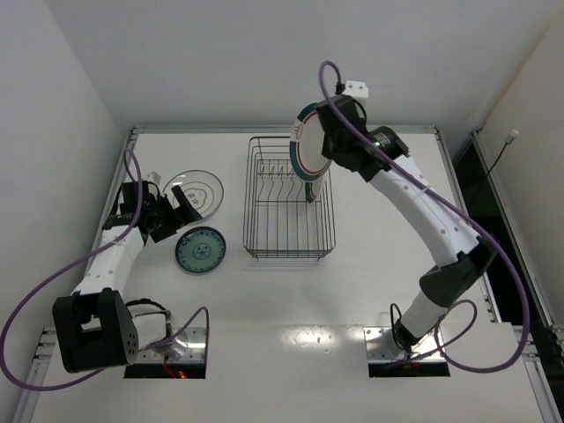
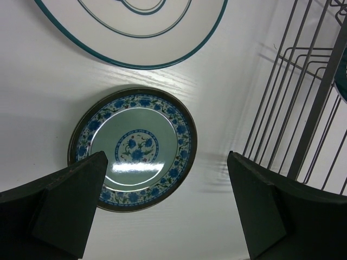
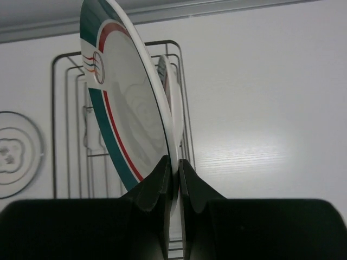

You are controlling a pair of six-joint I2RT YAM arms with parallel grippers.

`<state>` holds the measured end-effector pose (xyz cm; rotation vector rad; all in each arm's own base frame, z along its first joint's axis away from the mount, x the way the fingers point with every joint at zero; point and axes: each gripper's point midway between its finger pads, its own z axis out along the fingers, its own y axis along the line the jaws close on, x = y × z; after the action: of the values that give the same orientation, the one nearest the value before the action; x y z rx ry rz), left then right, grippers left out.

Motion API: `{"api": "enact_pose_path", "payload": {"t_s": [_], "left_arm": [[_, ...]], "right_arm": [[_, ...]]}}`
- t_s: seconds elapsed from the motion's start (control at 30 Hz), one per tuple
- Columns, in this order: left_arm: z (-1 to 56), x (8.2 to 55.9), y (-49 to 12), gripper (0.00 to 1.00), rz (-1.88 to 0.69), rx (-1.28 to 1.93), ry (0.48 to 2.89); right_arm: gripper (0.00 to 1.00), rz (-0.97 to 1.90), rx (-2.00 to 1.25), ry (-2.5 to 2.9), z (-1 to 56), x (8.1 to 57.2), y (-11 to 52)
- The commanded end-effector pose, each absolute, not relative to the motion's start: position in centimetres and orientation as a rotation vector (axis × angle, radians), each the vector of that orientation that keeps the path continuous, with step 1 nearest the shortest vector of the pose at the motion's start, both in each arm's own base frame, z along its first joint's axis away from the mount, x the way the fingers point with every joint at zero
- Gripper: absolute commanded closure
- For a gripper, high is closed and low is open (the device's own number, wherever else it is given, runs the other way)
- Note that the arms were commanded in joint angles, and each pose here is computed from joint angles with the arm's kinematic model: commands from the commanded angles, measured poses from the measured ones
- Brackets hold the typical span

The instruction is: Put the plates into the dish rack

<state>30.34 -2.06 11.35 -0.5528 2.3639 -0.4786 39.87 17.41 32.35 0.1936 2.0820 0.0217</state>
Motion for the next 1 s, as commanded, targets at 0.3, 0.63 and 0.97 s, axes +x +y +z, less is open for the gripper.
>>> {"api": "enact_pose_path", "payload": {"t_s": [0.3, 0.63, 0.97], "left_arm": [[11.7, 30.7, -2.5, 0.09, -0.482, -0.522, 2.348], [12.0, 30.7, -2.5, 0.09, -0.482, -0.518, 2.340], [12.0, 30.7, -2.5, 0.09, -0.482, -0.518, 2.340]], "right_arm": [[1.00, -0.478, 0.213, 1.921, 33.5, 42.5, 18.4], [1.00, -0.643, 0.090, 1.943, 29.7, 43.6, 20.2], [1.00, -0.710, 0.040, 1.955, 27.4, 44.2, 20.5]]}}
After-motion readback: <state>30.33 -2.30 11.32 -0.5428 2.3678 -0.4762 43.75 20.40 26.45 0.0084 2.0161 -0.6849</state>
